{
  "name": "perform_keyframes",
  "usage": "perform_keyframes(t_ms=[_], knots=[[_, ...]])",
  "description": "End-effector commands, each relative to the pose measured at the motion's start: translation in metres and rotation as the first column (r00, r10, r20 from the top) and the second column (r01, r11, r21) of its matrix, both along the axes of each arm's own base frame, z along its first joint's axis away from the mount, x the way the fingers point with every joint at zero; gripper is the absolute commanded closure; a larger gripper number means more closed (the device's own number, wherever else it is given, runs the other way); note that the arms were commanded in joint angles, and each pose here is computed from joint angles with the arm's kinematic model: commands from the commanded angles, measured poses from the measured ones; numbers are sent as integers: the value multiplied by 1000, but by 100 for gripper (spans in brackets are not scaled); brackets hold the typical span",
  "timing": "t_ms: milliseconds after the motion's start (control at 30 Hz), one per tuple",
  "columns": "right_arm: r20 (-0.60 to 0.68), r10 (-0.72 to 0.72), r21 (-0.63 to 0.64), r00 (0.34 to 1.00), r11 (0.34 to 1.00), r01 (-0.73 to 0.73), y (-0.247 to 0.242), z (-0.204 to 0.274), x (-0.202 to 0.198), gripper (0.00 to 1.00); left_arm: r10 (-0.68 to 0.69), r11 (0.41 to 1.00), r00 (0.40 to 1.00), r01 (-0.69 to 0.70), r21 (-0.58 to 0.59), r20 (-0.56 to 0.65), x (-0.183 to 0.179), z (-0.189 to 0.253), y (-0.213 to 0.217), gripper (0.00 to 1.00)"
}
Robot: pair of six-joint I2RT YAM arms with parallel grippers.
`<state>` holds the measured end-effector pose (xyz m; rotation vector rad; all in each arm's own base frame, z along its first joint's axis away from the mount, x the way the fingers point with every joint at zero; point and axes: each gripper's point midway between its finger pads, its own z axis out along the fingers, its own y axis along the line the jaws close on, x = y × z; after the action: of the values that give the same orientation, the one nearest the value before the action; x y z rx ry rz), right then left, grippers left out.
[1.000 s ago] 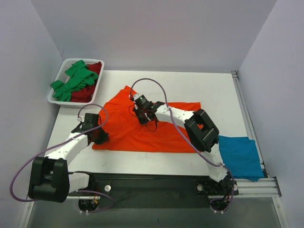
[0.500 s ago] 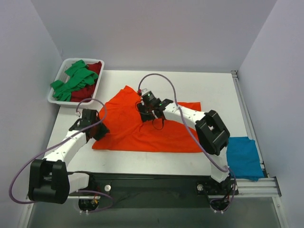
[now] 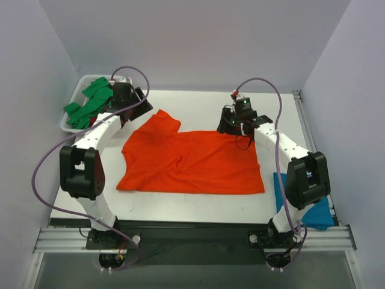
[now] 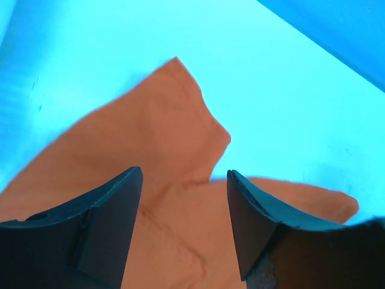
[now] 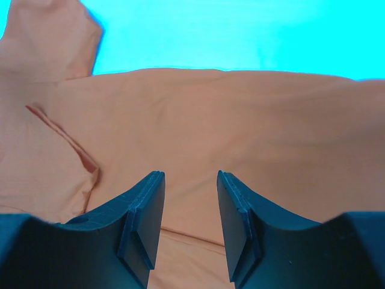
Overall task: Fold and stack the t-shirts
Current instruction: Grap the side of the flattened tshirt furthest away from the robot with both arms
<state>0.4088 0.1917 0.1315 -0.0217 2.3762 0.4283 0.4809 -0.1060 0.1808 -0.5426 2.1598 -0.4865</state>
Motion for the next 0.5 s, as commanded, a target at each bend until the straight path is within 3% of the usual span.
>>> perform_keyframes(t_ms=[0, 67, 100, 167, 233, 267, 333, 467], knots=[[-32, -35, 97, 999, 995, 38, -17, 7, -2, 59, -118, 989, 991, 112, 99, 59, 54, 5, -13, 31], [-46, -56, 137, 997, 989, 62, -30, 8, 2, 60, -163, 976, 987, 163, 143, -12, 71, -30, -16, 30], [-46, -65, 145, 997, 987, 71, -34, 8, 4, 60, -185, 971, 982, 180, 157, 22, 87, -18, -20, 30], [-49, -84, 156, 995, 984, 91, -46, 8, 8, 60, -235, 949, 971, 240, 203, -45, 99, -53, -25, 30], [-51, -100, 168, 994, 980, 107, -53, 8, 11, 60, -279, 927, 960, 280, 250, -40, 116, -49, -29, 30], [-55, -102, 174, 993, 979, 110, -56, 5, 11, 60, -280, 920, 956, 294, 258, -89, 120, -75, -30, 30], [-52, -108, 178, 993, 977, 116, -59, 3, 12, 60, -300, 906, 950, 312, 285, -87, 133, -72, -30, 30], [-61, -124, 183, 990, 974, 134, -66, -4, 12, 60, -321, 889, 934, 354, 291, -155, 139, -110, -34, 30]])
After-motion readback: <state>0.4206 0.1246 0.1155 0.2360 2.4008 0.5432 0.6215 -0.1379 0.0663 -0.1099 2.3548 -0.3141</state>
